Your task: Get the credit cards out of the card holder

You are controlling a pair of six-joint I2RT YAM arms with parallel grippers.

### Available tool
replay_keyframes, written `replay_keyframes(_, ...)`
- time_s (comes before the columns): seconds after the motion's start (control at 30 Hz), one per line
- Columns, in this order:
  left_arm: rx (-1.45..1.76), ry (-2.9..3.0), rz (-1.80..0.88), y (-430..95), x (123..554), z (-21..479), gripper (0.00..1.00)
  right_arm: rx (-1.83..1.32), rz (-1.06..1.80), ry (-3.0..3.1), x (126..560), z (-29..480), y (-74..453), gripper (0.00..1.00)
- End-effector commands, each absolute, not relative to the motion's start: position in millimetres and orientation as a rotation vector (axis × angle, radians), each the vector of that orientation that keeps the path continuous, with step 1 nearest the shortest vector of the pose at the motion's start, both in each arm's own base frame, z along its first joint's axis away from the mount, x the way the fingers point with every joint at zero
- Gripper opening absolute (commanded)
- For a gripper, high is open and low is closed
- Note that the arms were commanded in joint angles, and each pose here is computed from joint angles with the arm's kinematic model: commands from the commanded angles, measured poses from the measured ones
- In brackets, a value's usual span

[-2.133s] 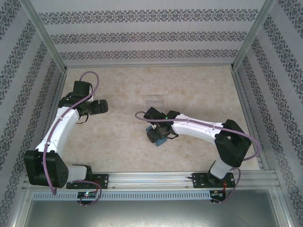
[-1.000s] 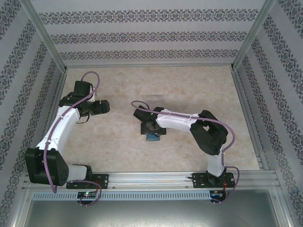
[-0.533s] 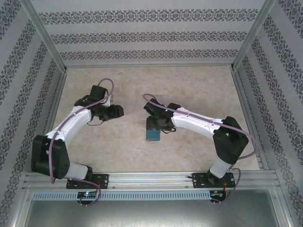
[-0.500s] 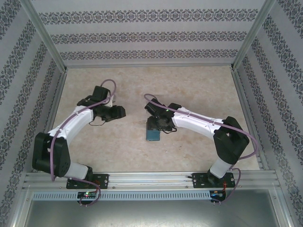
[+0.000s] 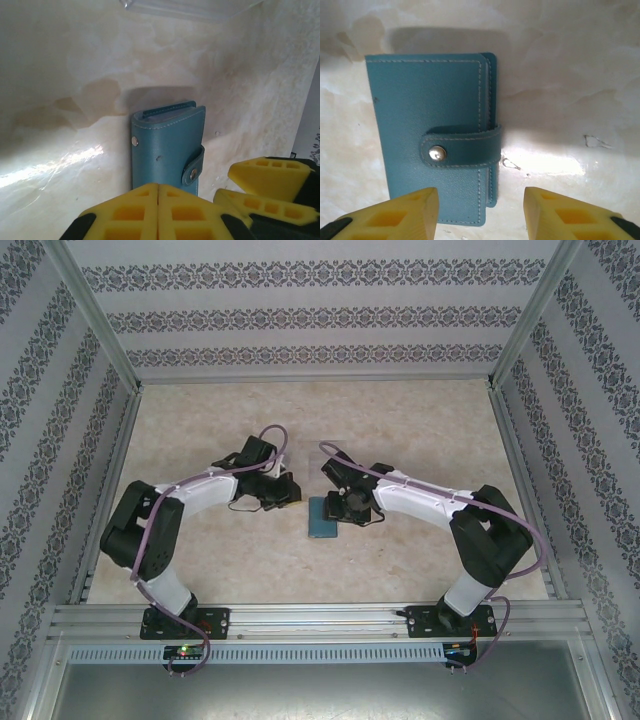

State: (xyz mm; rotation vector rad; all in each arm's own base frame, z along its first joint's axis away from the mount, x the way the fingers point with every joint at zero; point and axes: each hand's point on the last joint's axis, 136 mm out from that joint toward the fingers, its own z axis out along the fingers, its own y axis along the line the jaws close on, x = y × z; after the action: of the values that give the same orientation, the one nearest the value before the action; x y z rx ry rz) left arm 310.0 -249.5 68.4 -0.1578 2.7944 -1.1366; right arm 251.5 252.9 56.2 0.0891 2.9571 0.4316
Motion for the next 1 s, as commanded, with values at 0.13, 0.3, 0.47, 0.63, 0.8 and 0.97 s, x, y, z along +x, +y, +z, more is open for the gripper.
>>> replay_keyframes(0.13,-0.134,2.769,-1.303,-283.4,312.8,67.1,0.02,0.099,0.489,2.962,258.2,57.4,261.8,0.44)
replay_keyframes(0.3,-0.14,2.825,-1.295,-287.8,311.2,52.2,0.0,0.089,0.488,2.972,262.5,53.6,268.0,0.42)
replay_keyframes(0.47,-0.149,2.862,-1.279,-287.0,307.7,39.5,0.0,0.075,0.458,2.978,268.0,51.8,270.4,0.41)
replay_keyframes(0.63,-0.159,2.878,-1.276,-285.5,305.1,32.1,0.0,0.077,0.427,2.995,269.1,44.3,271.2,0.41)
replay_keyframes(0.8,-0.175,2.881,-1.28,-284.8,303.1,28.2,0.0,0.072,0.394,3.028,266.6,30.3,272.3,0.44)
replay_keyframes(0.97,-0.179,2.884,-1.276,-283.4,301.7,25.7,0.0,0.057,0.311,3.056,262.7,17.9,267.8,0.44)
